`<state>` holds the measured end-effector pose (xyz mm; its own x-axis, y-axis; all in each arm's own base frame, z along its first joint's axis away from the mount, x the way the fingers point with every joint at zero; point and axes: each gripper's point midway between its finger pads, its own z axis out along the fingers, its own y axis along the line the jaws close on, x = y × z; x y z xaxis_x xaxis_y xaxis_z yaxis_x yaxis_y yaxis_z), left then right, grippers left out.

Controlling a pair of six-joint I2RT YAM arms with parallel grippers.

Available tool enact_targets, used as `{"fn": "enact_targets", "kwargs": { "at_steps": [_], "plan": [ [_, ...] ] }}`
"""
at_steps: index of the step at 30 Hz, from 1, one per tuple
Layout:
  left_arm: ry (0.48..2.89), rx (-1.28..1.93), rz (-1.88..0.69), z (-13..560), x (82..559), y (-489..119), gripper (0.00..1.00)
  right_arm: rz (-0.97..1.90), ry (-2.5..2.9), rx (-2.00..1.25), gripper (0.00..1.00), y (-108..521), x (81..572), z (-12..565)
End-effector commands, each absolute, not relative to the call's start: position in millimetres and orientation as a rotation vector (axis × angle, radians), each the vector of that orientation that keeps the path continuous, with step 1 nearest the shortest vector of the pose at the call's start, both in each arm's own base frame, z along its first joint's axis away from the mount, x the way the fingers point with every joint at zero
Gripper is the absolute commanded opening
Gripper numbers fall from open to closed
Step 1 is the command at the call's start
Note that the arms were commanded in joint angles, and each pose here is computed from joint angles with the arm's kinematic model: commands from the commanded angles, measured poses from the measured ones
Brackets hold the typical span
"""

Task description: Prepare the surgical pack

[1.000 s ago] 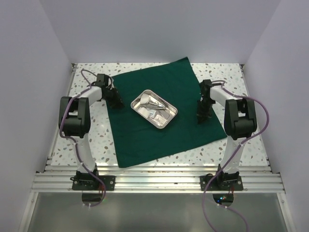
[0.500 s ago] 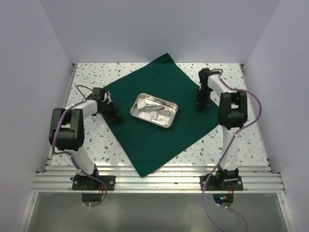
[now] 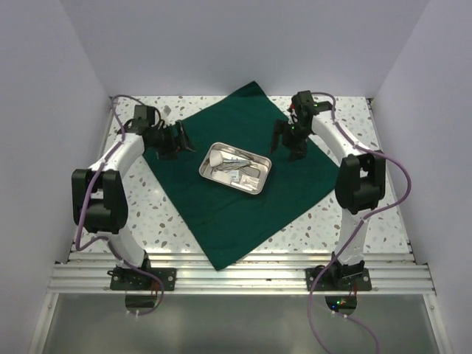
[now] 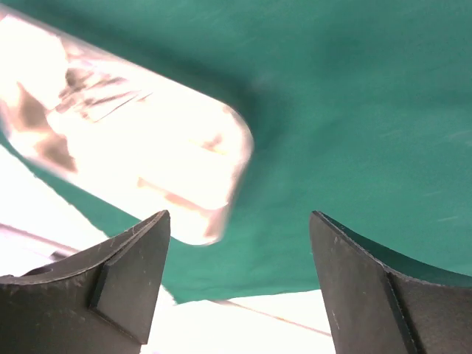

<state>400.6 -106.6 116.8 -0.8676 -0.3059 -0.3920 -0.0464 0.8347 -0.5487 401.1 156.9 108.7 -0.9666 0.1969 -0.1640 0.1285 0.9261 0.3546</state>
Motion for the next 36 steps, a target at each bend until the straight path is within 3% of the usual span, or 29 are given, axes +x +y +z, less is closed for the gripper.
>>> {"fn": "enact_targets", "kwargs": {
  "at_steps": [1,14,18,24,30,36],
  "plan": [
    [2.559,-0.121,-0.780,107.5,415.1,-123.0,0.84,0.602,2.866,0.354,0.80,196.2,388.4,124.0],
    [2.681,0.081,-0.593,74.9,428.4,-164.7,0.79,0.399,2.969,0.375,0.78,200.4,365.6,77.5],
    [2.711,0.091,-0.567,62.7,425.5,-166.5,0.73,0.407,2.994,0.326,0.72,207.1,366.2,66.2],
    [2.745,0.103,-0.560,50.2,421.7,-167.9,0.55,0.401,2.993,0.304,0.65,215.6,374.3,55.9],
    [2.747,0.106,-0.583,46.8,418.3,-171.2,0.31,0.384,2.995,0.267,0.30,218.1,386.6,54.2],
    [2.740,0.091,-0.617,51.7,410.5,-174.1,0.20,0.364,3.026,0.227,0.11,218.6,390.0,56.7]
  ]
}}
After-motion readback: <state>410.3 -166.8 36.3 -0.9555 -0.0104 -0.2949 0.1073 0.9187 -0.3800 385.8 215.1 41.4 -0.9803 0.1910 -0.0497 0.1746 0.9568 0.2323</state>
